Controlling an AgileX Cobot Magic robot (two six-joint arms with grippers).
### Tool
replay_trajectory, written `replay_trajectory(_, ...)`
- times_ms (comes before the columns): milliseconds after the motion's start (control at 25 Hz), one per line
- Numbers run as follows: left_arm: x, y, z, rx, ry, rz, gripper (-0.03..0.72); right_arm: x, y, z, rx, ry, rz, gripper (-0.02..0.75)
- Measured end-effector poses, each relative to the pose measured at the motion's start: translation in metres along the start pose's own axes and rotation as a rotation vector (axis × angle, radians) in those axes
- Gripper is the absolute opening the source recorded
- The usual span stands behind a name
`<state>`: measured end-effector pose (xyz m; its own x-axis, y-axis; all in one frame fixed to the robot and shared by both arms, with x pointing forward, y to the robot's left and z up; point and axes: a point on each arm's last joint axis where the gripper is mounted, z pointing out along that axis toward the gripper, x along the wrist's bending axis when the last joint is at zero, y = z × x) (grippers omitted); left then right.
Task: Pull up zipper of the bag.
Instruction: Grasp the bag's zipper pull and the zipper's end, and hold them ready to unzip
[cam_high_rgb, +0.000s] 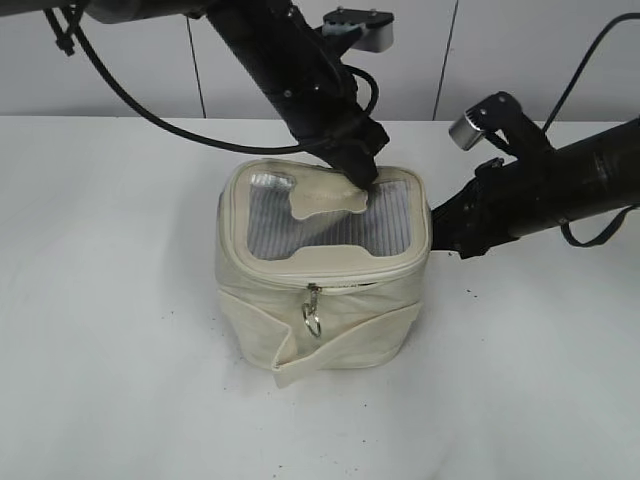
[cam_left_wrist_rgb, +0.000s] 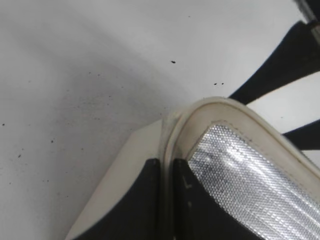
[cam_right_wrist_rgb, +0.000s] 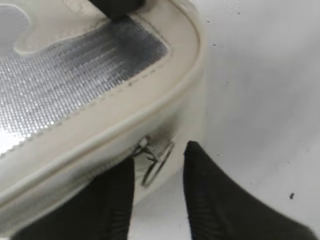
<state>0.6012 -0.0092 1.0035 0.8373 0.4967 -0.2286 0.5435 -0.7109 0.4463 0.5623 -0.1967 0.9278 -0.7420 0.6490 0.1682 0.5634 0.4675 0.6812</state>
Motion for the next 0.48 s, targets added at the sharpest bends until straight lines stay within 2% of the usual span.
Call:
replay_trajectory(80,0.0,0.0,0.0,0.0,0.0,-0.001,0.042,0.001,0.0,0.003,0.001,0.03,0.002,0.108)
replay_trajectory(160,0.0,0.0,0.0,0.001,0.001,0.0,0.042,0.002,0.0,0.003,0.004,0.04,0.028,0.029)
replay_trajectory(280,0.0,0.0,0.0,0.001,-0.001,0.0,0.042,0.003,0.001,-0.001,0.03,0.042,0.099,-0.001)
replay_trajectory(480,0.0,0.0,0.0,0.001,-0.002,-0.001,0.042,0.015,0.005,-0.022,0.113,0.062,0.193,-0.003)
